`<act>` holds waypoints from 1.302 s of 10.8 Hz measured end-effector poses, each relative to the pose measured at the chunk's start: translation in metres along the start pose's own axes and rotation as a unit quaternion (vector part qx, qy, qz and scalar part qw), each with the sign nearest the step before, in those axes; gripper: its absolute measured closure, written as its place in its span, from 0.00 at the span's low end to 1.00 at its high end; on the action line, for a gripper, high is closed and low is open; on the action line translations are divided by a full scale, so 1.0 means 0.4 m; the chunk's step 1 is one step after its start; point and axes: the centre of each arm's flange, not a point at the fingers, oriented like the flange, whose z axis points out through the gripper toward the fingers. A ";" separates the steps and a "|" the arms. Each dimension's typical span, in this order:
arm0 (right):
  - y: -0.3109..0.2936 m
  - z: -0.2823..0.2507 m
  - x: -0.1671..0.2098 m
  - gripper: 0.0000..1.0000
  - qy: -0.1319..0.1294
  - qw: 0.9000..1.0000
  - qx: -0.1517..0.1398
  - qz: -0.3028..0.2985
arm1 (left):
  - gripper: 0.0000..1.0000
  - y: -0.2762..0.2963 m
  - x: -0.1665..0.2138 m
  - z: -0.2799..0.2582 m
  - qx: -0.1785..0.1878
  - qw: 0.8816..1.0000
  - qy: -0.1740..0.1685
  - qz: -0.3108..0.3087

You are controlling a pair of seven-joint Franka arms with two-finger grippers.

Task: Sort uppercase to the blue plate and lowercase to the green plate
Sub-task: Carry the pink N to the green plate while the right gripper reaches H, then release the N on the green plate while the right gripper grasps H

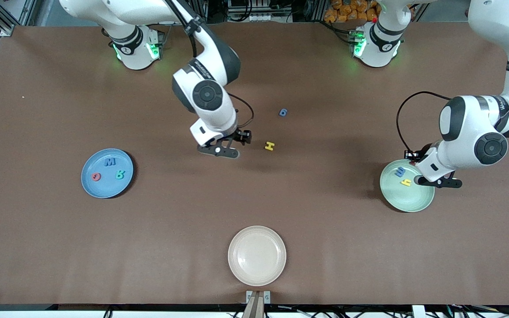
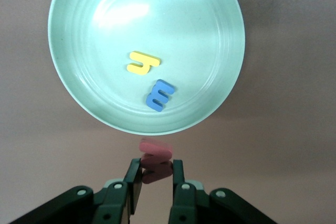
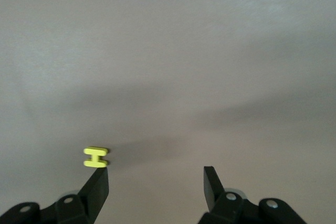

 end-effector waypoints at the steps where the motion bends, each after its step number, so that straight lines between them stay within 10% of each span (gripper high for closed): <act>1: -0.033 0.029 -0.015 0.18 0.003 1.000 0.004 0.010 | 0.72 0.002 0.003 0.008 0.000 1.000 -0.001 0.001; 14: -0.216 0.314 -0.148 0.24 0.072 0.996 0.007 0.042 | 0.72 -0.021 0.049 0.118 -0.025 0.999 0.002 -0.020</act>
